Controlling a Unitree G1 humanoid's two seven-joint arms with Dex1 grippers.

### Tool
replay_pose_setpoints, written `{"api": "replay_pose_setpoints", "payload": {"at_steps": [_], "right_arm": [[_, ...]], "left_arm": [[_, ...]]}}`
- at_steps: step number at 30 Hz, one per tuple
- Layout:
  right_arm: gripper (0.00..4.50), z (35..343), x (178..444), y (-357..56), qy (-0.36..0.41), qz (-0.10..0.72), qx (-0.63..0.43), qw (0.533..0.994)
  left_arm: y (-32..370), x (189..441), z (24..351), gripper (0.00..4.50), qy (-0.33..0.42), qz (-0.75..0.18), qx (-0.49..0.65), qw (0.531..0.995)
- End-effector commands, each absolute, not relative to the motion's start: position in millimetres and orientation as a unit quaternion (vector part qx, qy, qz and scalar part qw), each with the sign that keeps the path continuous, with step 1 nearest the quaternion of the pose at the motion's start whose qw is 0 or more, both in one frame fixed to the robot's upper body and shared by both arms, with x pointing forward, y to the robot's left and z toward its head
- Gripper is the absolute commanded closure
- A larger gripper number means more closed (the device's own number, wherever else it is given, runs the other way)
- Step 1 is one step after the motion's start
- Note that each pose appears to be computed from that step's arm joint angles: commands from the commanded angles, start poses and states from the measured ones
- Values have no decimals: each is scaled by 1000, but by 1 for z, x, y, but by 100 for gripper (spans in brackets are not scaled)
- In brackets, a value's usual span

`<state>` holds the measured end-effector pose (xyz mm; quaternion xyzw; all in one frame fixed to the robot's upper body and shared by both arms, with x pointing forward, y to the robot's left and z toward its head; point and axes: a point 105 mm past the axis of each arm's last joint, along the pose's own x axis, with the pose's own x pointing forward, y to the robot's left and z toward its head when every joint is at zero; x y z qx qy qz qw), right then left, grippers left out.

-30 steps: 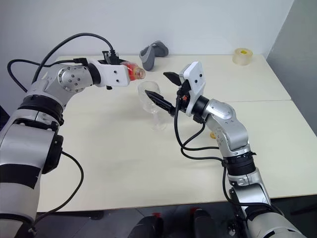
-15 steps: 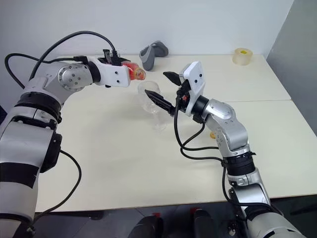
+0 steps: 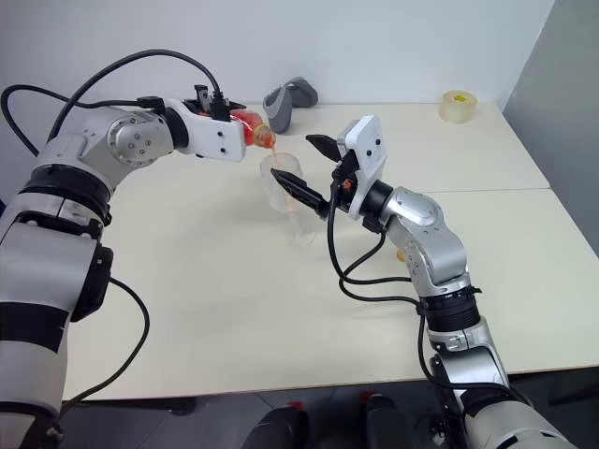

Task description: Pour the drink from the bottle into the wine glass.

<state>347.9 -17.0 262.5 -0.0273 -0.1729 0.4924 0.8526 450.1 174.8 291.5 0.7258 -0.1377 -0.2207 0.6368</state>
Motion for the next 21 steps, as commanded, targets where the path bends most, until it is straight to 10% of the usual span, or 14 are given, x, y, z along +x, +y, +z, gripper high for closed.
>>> {"api": "replay_pose_setpoints", "payload": {"at_steps": [1, 21], "right_arm": [[0, 286, 341, -19, -220, 492, -33, 842], [0, 284, 338, -16, -222, 495, -33, 839]], "left_arm": [[175, 447, 319, 336, -168, -191, 732, 632], [178, 446, 323, 336, -165, -186, 750, 613]]}}
